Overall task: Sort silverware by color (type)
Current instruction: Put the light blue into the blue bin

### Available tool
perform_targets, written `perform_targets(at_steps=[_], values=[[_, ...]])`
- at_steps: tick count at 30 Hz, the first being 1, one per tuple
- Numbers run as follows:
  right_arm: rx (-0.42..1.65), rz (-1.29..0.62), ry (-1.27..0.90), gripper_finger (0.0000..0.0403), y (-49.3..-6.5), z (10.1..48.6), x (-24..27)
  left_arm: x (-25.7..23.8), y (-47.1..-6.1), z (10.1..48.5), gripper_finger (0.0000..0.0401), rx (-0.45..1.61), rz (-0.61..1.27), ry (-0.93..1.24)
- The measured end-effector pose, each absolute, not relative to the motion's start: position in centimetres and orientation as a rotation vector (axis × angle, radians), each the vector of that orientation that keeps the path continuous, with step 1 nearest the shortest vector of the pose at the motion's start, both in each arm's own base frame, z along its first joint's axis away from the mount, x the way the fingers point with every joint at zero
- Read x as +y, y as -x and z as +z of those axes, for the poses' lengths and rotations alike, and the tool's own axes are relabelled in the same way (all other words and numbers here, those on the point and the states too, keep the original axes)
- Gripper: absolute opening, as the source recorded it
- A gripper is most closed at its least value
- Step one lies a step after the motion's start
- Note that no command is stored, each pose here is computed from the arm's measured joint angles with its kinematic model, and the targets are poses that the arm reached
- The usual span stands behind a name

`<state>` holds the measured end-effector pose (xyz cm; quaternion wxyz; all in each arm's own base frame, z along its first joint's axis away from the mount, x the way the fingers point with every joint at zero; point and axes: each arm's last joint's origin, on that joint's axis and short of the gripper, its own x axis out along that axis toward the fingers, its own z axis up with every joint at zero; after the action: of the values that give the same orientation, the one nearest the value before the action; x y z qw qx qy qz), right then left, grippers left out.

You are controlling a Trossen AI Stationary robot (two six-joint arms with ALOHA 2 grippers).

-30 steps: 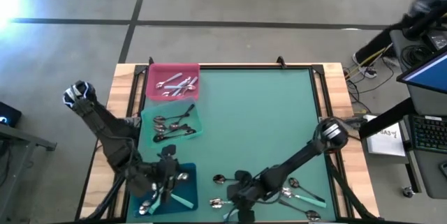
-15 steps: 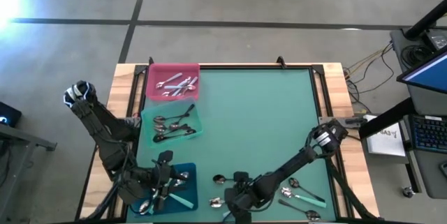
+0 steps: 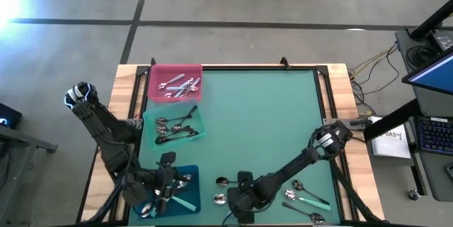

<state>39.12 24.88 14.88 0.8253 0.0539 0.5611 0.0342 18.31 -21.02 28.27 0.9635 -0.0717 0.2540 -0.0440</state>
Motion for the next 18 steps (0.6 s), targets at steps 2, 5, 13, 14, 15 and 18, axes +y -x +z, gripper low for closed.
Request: perform_targets(at_steps=[2,5,13,14,15,18], values=[[1.213,0.055,-0.091,0.0034,-39.2,15.3,24.4,-21.0,-18.3,28.2,0.0107,0.526,-0.080,0.171],[1.194,0.030,-0.041,0.0034,-39.4,16.5,23.8,-20.8,-18.2,28.0,0.0107,0.538,-0.054,0.176],[0.955,-0.170,0.113,0.0034,-40.9,21.2,21.8,-21.1,-17.5,26.0,0.0107,0.576,-0.038,0.137],[0.903,-0.225,0.131,0.0034,-41.2,22.0,21.5,-21.1,-17.4,25.6,0.0107,0.584,-0.032,0.135],[0.848,-0.277,0.145,0.0034,-41.4,22.9,21.3,-21.1,-17.4,25.1,0.0107,0.585,-0.018,0.137],[0.675,-0.410,0.167,0.0034,-42.1,25.2,21.1,-21.0,-17.5,23.8,0.0107,0.561,0.062,0.117]])
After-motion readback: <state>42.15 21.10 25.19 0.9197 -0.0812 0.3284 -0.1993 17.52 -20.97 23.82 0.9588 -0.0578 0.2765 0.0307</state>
